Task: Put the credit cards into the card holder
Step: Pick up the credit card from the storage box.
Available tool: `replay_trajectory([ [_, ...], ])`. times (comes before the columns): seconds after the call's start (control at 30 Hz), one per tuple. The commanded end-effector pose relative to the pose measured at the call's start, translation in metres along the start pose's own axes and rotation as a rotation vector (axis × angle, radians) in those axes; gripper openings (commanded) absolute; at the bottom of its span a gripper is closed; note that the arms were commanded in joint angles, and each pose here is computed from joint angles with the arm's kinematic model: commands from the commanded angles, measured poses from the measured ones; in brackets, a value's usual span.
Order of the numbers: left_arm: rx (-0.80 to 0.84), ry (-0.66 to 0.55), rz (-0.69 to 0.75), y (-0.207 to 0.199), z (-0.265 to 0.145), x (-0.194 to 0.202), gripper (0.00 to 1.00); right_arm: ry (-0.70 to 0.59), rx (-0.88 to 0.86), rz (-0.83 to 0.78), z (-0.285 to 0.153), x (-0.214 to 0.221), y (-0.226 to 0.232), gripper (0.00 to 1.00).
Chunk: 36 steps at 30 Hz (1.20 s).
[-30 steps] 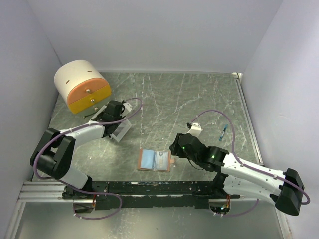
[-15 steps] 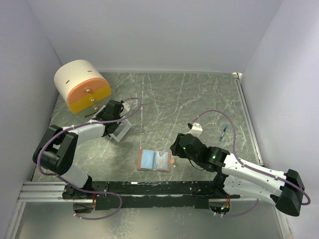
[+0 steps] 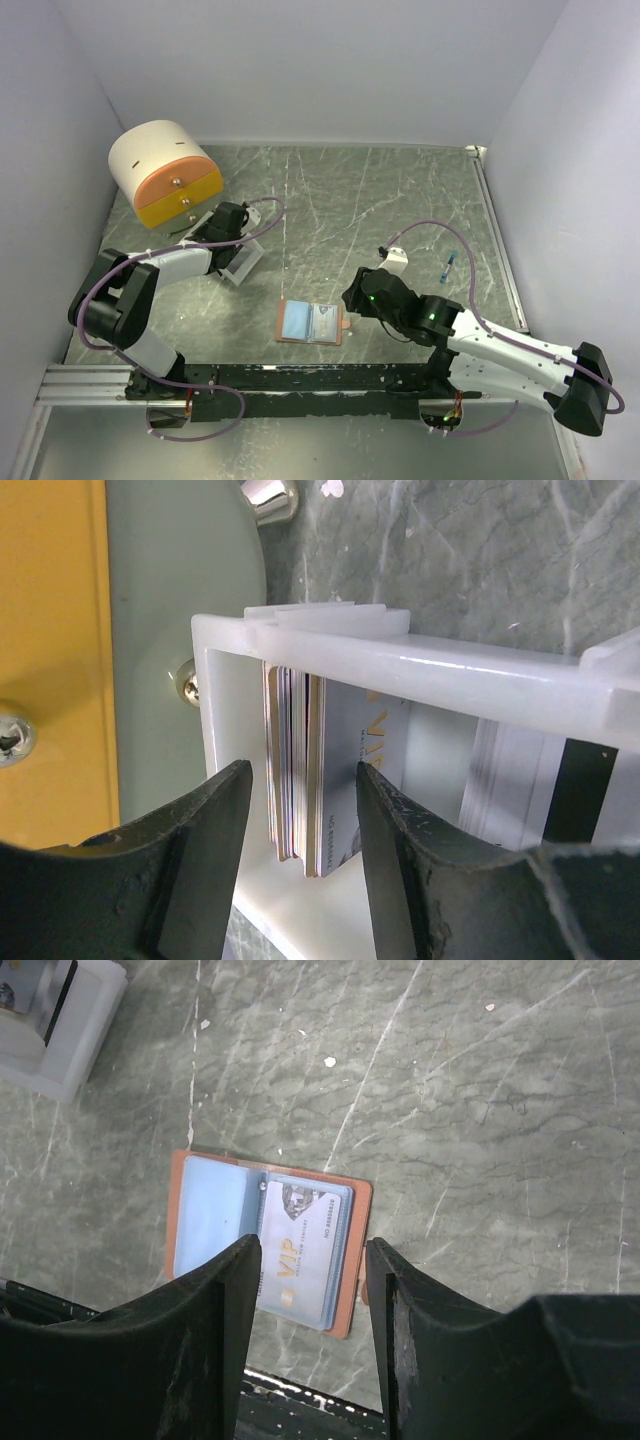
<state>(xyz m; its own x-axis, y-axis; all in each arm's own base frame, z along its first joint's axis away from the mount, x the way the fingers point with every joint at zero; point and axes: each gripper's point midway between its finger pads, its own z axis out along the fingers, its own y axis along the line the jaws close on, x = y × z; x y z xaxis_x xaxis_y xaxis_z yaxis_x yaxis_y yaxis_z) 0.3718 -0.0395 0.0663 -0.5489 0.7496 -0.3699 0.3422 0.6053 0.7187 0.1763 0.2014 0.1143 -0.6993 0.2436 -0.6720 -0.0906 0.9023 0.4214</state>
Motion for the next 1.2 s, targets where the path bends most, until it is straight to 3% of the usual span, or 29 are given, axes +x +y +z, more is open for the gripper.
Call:
replay_trajectory([
  [0.0, -0.059, -0.004, -0.02, 0.0178, -0.0011, -0.0065, 0.57, -0.02, 0.018, 0.004, -0.0006, -0.0043, -0.0039, 0.47],
  [0.4, -0.068, 0.005, -0.022, 0.0193, -0.0008, -0.0062, 0.54, -0.021, 0.019, 0.003, -0.0008, -0.0042, -0.0044, 0.47],
  [1.17, -0.054, 0.004, -0.026, 0.023, -0.0031, -0.0089, 0.4, -0.018, 0.013, 0.007, -0.0011, -0.0042, -0.0027, 0.47],
])
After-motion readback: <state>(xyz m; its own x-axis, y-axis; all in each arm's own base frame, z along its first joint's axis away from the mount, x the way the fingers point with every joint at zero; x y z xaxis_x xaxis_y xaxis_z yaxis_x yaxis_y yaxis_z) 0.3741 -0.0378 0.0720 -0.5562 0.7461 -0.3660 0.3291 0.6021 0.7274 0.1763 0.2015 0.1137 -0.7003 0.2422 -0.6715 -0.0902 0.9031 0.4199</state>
